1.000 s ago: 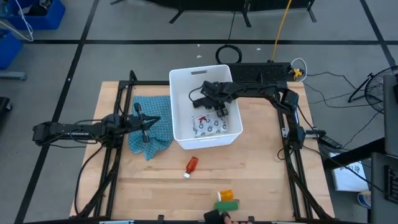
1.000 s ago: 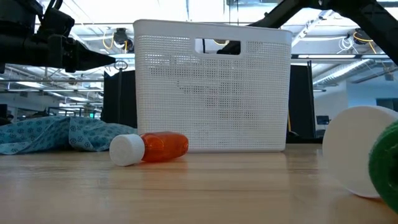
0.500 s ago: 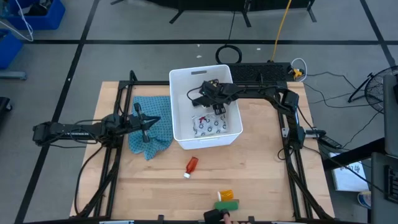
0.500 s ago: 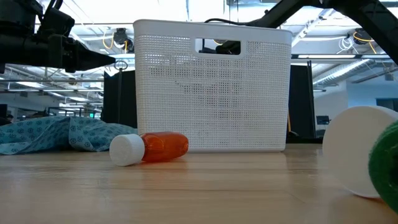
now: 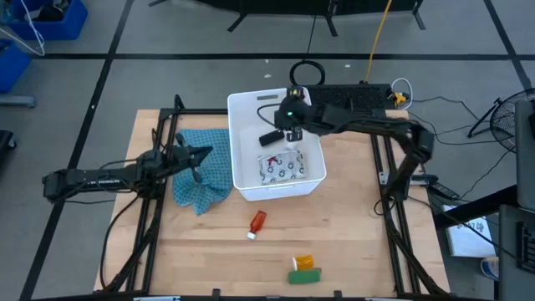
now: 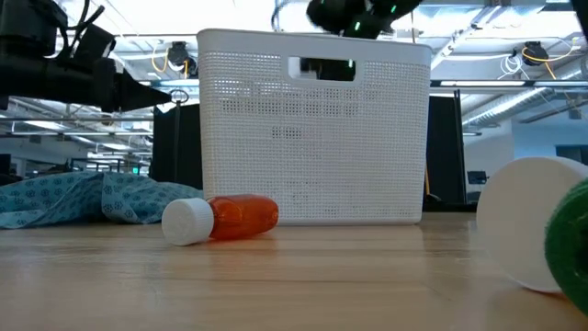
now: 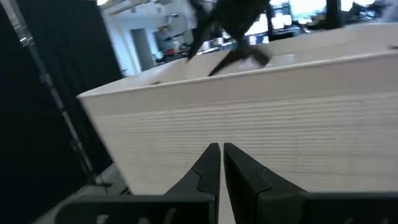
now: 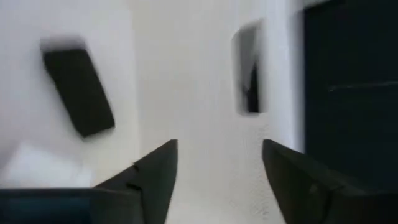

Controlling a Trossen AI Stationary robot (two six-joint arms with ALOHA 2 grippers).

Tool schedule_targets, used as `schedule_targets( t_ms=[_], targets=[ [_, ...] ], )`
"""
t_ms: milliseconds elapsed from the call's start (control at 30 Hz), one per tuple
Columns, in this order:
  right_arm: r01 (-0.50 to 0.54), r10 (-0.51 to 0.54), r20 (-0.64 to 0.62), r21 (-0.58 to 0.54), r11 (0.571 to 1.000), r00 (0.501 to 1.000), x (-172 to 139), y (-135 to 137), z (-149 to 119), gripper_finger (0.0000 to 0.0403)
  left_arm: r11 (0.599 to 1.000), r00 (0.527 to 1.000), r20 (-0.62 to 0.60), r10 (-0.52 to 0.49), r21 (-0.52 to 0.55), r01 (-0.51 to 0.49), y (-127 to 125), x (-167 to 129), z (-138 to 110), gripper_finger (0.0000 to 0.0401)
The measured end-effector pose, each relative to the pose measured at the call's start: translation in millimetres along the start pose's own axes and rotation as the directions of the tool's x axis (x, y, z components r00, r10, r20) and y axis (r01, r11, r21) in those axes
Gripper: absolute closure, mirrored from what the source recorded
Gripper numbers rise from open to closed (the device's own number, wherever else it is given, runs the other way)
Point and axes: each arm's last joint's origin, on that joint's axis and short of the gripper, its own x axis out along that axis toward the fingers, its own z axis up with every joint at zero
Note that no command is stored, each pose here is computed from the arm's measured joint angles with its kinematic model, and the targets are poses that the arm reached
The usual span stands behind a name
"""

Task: Pick & place medical supplies in basket/bin
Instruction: Adjust the white bin

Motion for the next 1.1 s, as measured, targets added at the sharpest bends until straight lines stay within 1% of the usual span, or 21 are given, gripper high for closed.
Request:
schedule_targets(
  t_ms=[33, 133, 200, 300, 333, 367, 500, 567, 667, 767, 900, 1000, 1033, 1100],
  targets=[
    [0.001, -0.002, 0.047, 0.034, 0.999, 0.999, -11, -6, 1, 0.0196, 1.000, 1.000, -0.003, 0.013, -0.014, -0.013, 2, 0, 0, 0.0375],
    [-0.053, 0.030, 0.191, 0.111, 0.992, 0.981, -38, -18, 2, 0.0254, 0.999, 1.000, -0.007, 0.024, -0.042, -0.024, 5, 1, -1, 0.0375],
    [-0.076, 0.037, 0.248, 0.150, 0.986, 0.968, -52, -22, 2, 0.0297, 0.998, 1.000, -0.010, 0.021, -0.052, -0.022, 6, 1, -2, 0.0375],
    [-0.076, 0.020, 0.269, 0.200, 0.977, 0.963, -73, -27, -1, 0.0370, 0.997, 0.999, -0.030, 0.038, -0.063, -0.040, 8, 2, -4, 0.0375],
    [-0.065, 0.005, 0.263, 0.220, 0.973, 0.965, -80, -29, -3, 0.0386, 0.997, 0.998, -0.039, 0.044, -0.067, -0.047, 9, 3, -5, 0.0375],
    [-0.057, -0.005, 0.251, 0.239, 0.969, 0.968, -86, -30, -6, 0.0393, 0.996, 0.997, -0.051, 0.051, -0.076, -0.055, 9, 3, -6, 0.0376],
    [-0.043, -0.019, 0.191, 0.314, 0.948, 0.981, -105, -31, -17, 0.0399, 0.986, 0.993, -0.080, 0.083, -0.136, -0.094, 13, 8, -10, 0.0395],
    [-0.036, -0.017, 0.149, 0.343, 0.939, 0.989, -112, -30, -23, 0.0401, 0.982, 0.992, -0.085, 0.092, -0.160, -0.105, 15, 11, -11, 0.0396],
    [0.031, -0.058, 0.058, 0.390, 0.920, 0.997, -124, -29, -31, 0.0402, 0.978, 0.989, -0.111, 0.099, -0.174, -0.117, 16, 15, -15, 0.0398],
    [0.092, -0.079, -0.047, 0.433, 0.897, 0.996, -136, -25, -43, 0.0402, 0.966, 0.980, -0.139, 0.140, -0.200, -0.166, 18, 19, -19, 0.0398],
    [0.099, -0.027, -0.142, 0.528, 0.843, 0.989, -149, -20, -62, 0.0402, 0.951, 0.981, -0.118, 0.154, -0.253, -0.179, 21, 24, -19, 0.0399],
    [0.104, 0.020, -0.200, 0.590, 0.801, 0.980, -155, -15, -71, 0.0403, 0.947, 0.978, -0.133, 0.160, -0.258, -0.190, 22, 30, -17, 0.0399],
    [0.100, 0.040, -0.214, 0.607, 0.788, 0.976, -158, -13, -74, 0.0403, 0.946, 0.976, -0.142, 0.164, -0.257, -0.197, 23, 32, -16, 0.0399],
    [0.056, 0.112, -0.214, 0.650, 0.758, 0.970, -161, -10, -78, 0.0403, 0.943, 0.974, -0.156, 0.164, -0.266, -0.202, 23, 36, -15, 0.0400]
  ],
)
